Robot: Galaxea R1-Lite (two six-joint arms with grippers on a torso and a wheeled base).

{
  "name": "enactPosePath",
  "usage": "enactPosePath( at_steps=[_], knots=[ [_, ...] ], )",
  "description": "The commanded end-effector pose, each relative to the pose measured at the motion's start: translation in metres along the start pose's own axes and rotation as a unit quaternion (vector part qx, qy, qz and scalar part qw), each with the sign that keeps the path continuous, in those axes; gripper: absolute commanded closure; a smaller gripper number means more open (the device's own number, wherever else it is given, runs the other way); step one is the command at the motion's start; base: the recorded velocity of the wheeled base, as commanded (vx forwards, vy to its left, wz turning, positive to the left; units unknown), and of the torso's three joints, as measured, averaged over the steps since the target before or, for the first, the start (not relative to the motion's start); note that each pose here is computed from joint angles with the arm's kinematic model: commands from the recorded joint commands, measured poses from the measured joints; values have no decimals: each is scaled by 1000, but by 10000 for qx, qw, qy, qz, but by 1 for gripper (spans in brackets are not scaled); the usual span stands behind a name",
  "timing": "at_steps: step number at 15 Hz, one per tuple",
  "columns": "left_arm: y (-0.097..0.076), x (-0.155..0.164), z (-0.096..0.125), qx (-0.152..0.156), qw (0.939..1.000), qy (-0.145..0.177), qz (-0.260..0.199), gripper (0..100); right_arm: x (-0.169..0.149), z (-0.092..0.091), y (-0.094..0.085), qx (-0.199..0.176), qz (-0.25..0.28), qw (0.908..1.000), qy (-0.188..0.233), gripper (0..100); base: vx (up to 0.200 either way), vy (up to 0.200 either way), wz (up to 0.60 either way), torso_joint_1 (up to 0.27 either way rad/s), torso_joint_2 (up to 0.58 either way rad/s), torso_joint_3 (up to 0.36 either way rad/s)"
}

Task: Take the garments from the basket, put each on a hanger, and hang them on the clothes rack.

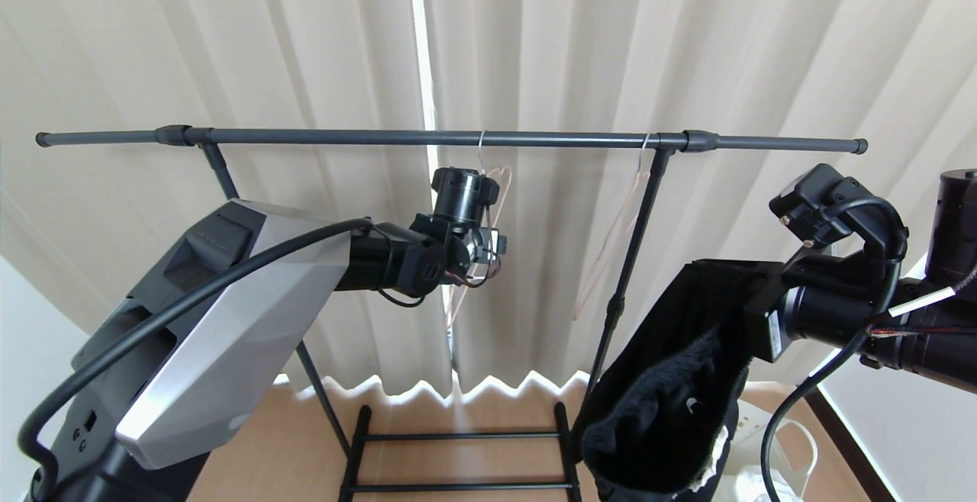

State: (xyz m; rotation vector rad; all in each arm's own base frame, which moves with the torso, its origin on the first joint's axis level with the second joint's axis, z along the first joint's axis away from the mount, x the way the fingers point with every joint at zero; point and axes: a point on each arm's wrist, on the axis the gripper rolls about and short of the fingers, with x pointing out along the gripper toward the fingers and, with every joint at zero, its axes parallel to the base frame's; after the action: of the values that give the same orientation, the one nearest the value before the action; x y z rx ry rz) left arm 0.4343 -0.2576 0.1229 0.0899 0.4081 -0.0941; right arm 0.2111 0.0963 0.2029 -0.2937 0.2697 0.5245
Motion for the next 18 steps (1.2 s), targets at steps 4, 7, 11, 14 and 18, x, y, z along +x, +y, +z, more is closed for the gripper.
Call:
enactPosePath(
  at_steps=[4,7,11,14,18],
  knots=[
    [-2,5,-4,2,10000,26,-6,100,1,0,0,-2,9,10000,4,100,0,0,0,0,0,0],
    [-2,3,-1,-14,10000,-12,13,100,1,0,0,-2,9,10000,4,100,0,0,0,0,0,0],
    [-2,1,0,-25,10000,-28,19,100,-1,1,0,-3,3,10000,-18,100,0,0,0,0,0,0],
    [-4,-5,4,-30,10000,-72,-22,100,-1,1,0,-4,1,10000,-26,100,0,0,0,0,0,0],
    [-7,-20,14,-21,9998,-158,-118,100,-2,2,0,-5,-4,10000,-48,100,0,0,0,0,0,0]
  ],
)
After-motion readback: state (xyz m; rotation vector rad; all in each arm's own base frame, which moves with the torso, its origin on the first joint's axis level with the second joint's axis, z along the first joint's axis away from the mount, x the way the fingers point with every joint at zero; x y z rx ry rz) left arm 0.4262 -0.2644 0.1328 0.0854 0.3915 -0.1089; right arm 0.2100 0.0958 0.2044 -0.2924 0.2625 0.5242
